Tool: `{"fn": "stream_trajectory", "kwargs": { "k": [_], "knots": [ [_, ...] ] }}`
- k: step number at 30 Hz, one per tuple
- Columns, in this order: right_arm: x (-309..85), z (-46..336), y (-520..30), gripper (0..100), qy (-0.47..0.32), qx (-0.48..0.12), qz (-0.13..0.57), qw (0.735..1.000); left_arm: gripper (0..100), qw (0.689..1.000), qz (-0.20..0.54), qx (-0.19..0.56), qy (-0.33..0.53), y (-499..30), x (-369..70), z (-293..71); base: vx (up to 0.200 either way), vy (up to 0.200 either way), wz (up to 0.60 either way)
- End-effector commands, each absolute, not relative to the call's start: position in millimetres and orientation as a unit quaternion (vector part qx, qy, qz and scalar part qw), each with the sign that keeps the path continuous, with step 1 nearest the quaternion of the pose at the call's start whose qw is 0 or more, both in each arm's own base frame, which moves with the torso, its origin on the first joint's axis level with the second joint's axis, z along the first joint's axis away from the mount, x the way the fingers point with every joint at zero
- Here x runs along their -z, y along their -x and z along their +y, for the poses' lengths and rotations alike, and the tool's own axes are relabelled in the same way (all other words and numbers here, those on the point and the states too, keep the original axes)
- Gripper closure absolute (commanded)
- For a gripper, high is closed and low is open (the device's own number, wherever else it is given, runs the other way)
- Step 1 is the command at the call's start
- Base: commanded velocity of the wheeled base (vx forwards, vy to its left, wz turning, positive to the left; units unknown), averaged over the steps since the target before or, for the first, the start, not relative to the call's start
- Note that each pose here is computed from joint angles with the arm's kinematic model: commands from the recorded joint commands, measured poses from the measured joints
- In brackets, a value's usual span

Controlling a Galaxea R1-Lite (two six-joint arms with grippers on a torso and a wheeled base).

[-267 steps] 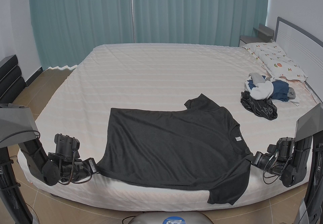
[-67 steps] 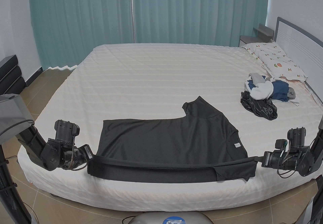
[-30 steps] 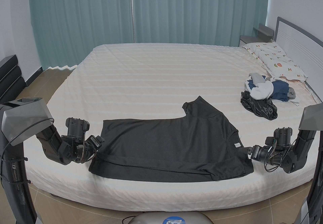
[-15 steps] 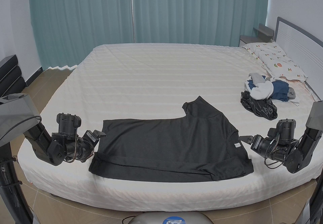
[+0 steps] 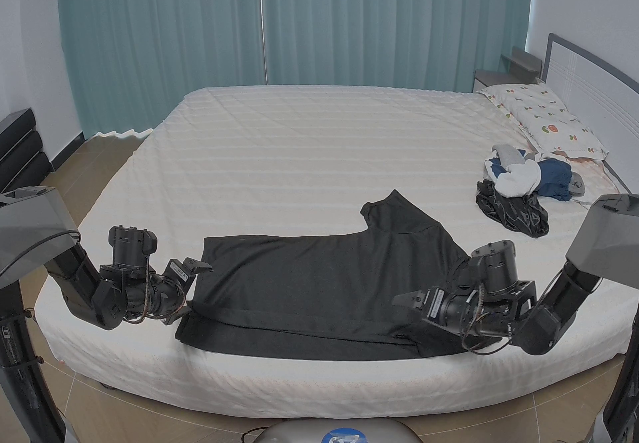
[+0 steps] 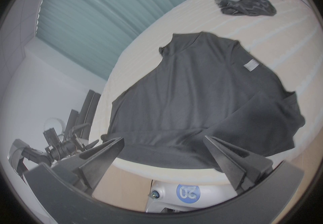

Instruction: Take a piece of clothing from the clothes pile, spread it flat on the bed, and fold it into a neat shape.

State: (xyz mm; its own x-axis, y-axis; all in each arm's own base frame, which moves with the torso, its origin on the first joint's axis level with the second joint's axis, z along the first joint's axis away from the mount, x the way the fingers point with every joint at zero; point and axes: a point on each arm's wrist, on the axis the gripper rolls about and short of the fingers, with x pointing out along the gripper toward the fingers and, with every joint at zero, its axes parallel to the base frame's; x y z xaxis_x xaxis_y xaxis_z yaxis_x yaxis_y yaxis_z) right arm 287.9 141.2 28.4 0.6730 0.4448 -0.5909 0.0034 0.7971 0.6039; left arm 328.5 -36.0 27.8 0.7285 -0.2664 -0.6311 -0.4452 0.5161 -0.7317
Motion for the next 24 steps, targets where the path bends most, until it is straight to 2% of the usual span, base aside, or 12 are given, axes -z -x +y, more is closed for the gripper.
{"fn": "stream_trajectory", "kwargs": {
  "k": [1,14,24],
  "knots": [
    [-14.6,177.2,-292.4,0,-0.268,-0.150,0.415,0.857,0,0.788,0.368,-0.059,0.490,-329.5,-23.5,-34.9,0.000,0.000,0.00],
    [-3.8,227.0,-288.5,0,-0.228,-0.184,0.456,0.841,0,0.790,0.371,-0.062,0.484,-329.3,-20.3,-36.7,0.000,0.000,0.00],
    [12.8,236.6,-292.9,0,-0.216,-0.182,0.462,0.841,0,0.789,0.371,-0.063,0.485,-330.0,-19.7,-36.8,0.000,0.000,0.00]
  ]
}}
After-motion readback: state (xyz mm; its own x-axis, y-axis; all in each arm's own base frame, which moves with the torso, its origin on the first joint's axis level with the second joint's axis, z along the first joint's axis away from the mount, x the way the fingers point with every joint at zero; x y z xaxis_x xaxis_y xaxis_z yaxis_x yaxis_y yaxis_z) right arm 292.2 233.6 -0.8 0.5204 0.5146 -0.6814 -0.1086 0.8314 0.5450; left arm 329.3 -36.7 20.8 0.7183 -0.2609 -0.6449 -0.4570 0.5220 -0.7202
